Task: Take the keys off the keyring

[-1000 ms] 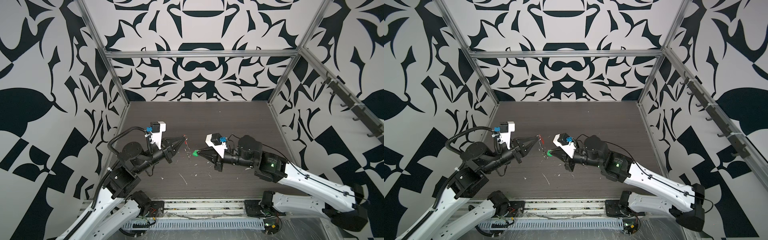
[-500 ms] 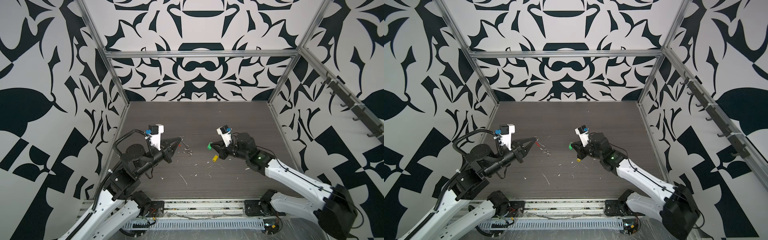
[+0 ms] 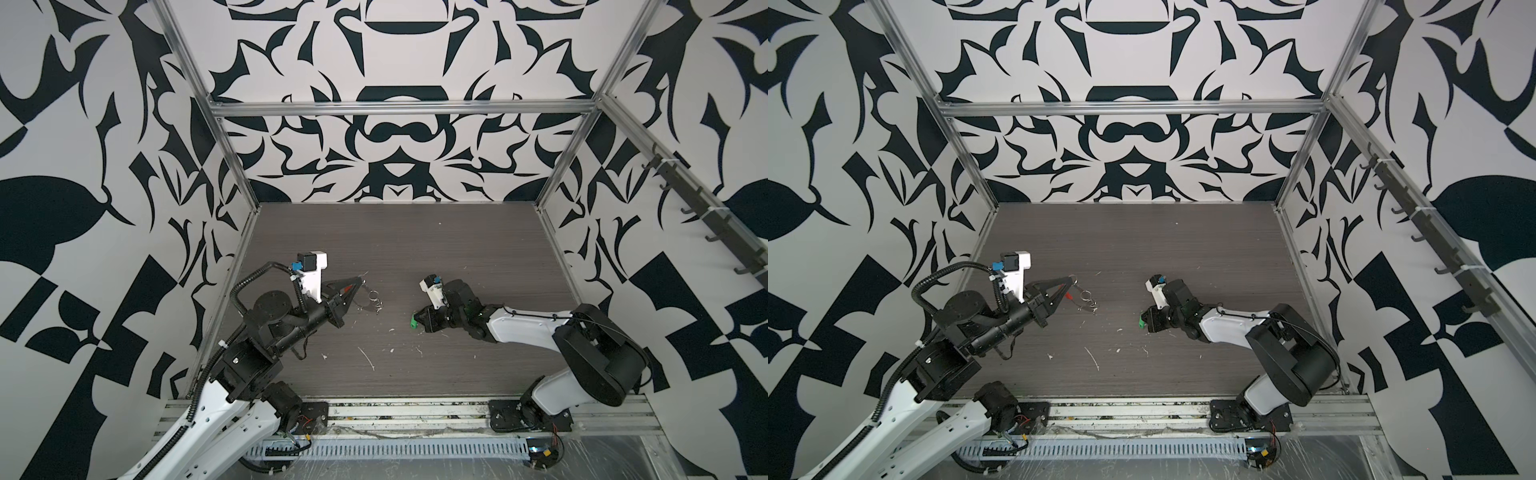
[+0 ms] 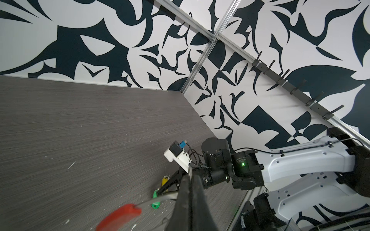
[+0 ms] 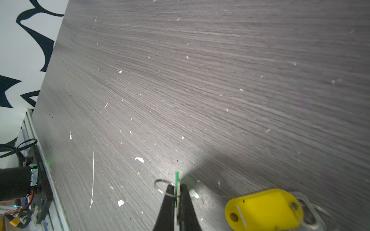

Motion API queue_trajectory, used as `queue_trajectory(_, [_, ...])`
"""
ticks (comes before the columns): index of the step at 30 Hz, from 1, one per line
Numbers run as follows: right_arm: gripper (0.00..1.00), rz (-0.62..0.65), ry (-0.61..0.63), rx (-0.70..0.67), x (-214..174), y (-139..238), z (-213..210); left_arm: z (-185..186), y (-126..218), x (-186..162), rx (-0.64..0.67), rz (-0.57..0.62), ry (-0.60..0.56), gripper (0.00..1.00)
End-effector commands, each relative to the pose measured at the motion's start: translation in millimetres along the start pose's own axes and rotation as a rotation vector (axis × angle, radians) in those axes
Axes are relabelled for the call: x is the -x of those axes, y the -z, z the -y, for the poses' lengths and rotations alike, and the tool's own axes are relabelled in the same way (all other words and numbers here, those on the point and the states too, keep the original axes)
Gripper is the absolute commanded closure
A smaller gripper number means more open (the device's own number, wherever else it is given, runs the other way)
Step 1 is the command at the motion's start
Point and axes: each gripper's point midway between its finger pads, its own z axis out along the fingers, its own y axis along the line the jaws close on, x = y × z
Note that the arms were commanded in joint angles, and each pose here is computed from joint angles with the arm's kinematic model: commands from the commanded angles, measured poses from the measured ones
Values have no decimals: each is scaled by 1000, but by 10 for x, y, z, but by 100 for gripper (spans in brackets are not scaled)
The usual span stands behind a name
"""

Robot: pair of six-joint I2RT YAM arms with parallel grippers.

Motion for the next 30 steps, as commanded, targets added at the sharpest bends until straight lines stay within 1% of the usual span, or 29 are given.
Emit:
queue_trajectory(1, [91,53,8,11,131,3,-68,34,-8,74,-18,37,12,100])
queue_trajectory(7, [63,49,19,-48,147,27,-6,36,-35,58,-23,29,20,100])
queue_trajectory(10, [57,75,33,-75,218,88,-2,31,-43,47,-23,26,25,100])
queue_trajectory(15, [54,146,63,-107,415,295,-67,21,-64,37,-22,25,31,100])
queue_trajectory(21, [53,284,141,-58,783,739,-456,20,-88,30,-23,18,35,100])
queue_trajectory(26, [53,390,267,13,1059,1160,-1005,21,-85,47,-22,27,36,100])
queue_trajectory(30, [53,465,391,73,1157,1447,-1515,17,-84,58,-19,32,37,100])
